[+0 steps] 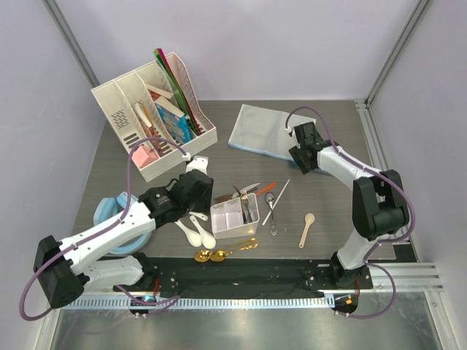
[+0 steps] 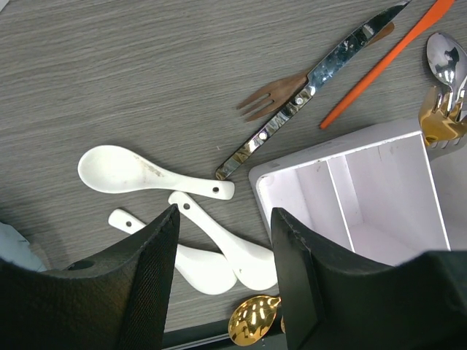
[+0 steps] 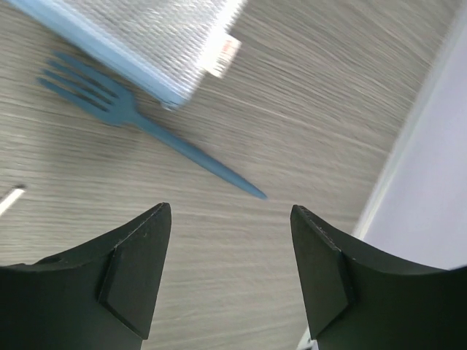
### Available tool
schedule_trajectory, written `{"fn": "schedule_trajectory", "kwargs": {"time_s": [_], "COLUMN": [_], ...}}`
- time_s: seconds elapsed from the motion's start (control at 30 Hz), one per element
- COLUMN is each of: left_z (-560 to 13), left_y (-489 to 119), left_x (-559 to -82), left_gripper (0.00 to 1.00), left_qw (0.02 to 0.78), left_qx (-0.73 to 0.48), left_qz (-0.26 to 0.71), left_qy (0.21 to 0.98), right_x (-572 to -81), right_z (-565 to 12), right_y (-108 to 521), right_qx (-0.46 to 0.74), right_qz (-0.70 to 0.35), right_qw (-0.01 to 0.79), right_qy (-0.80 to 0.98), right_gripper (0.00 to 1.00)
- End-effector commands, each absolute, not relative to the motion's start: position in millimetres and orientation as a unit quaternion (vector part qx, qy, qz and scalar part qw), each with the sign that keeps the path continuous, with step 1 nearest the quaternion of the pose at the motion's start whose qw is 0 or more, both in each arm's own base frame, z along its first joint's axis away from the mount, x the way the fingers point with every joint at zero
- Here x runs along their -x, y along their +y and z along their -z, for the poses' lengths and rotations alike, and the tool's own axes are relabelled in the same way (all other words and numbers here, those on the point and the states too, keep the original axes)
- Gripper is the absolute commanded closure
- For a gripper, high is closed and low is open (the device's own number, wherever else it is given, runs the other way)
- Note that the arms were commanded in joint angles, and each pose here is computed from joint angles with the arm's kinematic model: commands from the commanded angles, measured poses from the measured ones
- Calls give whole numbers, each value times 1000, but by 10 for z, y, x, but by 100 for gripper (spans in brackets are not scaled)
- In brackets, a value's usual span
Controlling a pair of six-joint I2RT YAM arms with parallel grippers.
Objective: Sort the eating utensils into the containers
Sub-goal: Pick up the fork at the center of the board.
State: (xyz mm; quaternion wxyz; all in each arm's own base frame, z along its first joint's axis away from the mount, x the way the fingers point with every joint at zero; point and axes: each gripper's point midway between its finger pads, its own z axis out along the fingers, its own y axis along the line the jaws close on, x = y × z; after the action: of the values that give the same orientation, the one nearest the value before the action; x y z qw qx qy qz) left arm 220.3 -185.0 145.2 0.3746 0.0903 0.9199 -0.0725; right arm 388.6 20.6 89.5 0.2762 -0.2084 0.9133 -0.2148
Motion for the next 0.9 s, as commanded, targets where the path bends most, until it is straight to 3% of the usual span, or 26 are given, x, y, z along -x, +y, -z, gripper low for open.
{"fn": "schedule_trajectory", "kwargs": {"time_s": [0.0, 0.5, 0.87], "left_z": [-1615, -1608, -1691], "left_y": [-1898, -1962, -2012], "left_x": [-2263, -2296, -2326], "left_gripper": [46, 46, 47], "left_qw": [393, 374, 360], "left_qx": [-79, -90, -93], "left_qz": [89, 76, 67], "left_qy": [912, 920, 926], "right_x": [-4010, -4156, -4083], "right_z": [-718, -314, -200], "right_y": [462, 455, 673], "right_qx": [267, 260, 252], "right_qz": [148, 34, -91], "right_qw": [260, 220, 159], "right_qy": [916, 940, 950], "right_gripper": [28, 30, 43]}}
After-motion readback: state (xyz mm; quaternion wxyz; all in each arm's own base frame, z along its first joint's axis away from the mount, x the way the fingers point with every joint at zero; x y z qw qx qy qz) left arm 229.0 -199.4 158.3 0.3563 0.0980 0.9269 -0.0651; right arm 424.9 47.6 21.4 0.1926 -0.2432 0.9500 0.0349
